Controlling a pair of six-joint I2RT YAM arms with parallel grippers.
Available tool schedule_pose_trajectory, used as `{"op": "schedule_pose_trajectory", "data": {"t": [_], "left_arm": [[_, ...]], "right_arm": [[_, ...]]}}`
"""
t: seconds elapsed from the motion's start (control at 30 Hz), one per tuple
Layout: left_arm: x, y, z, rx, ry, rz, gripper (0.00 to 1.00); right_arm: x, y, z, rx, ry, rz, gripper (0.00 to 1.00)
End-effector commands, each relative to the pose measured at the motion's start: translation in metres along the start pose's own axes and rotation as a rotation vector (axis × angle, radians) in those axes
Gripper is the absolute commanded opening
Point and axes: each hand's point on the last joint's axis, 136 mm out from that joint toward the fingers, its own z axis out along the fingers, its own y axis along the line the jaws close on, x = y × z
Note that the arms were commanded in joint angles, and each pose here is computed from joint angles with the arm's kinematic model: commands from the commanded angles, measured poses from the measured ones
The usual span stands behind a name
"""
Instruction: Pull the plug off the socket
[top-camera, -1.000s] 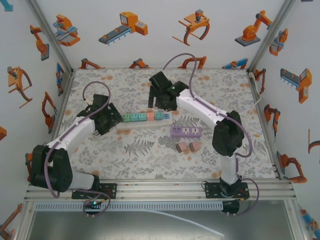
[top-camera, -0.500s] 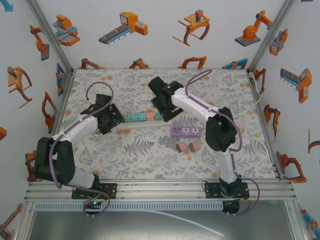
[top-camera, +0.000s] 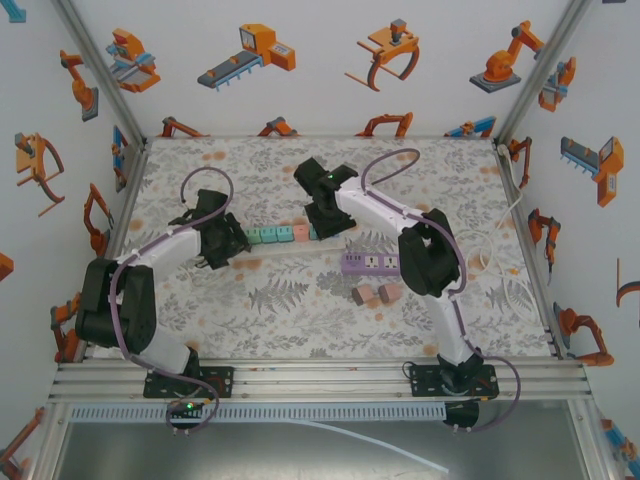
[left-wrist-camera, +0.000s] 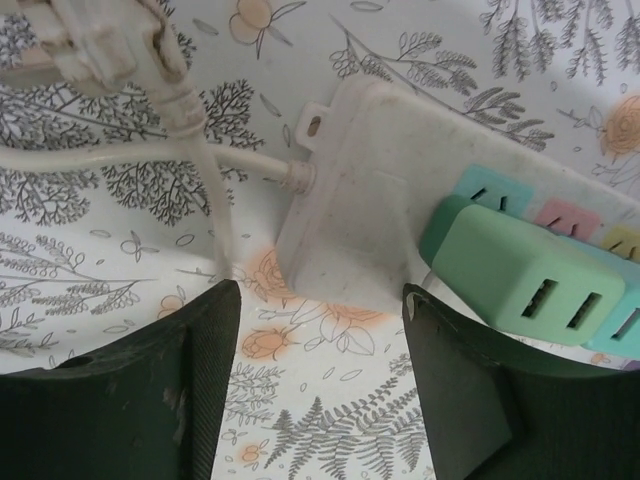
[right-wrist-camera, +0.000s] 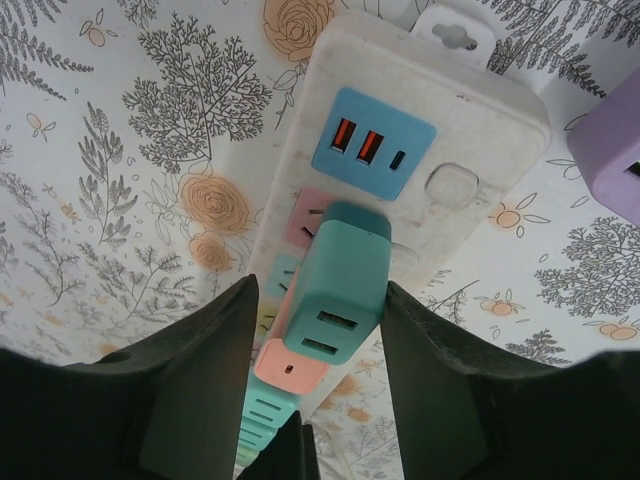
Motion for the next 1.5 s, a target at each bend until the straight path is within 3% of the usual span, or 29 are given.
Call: {"op": "schedule_pose_trajectory", "data": {"t": [0.0,0.53,0.77,1.23,1.47], "left_arm": [[0.004,0.005,0.005,-0.006,0.011,0.014,0.61],[0.017,0.035,0.023,-0.141,0.006,0.04,0.54],[0.022,0.046,0.037,-0.205,0.013,0.067,0.45],[0.019,0.05,0.035,-0.266,-0.005,0.067,0.44],[0.018,0.049,0.035,-0.298,-0.008,0.082,0.45]], "right_arm": [[-0.007,-0.014,0.005,0.053,-0.028,0.057,0.46],[-0.011,-0.017,-0.019,0.007,-0.009,0.14,0.0],[-0.001,-0.009,-0.032,-0.07,0.075,0.159,0.0],[-0.01,0.014,-0.055,-0.173,0.142,0.226,0.0],[-0.016,0.009,-0.047,-0.159,0.167,0.249,0.0]]}}
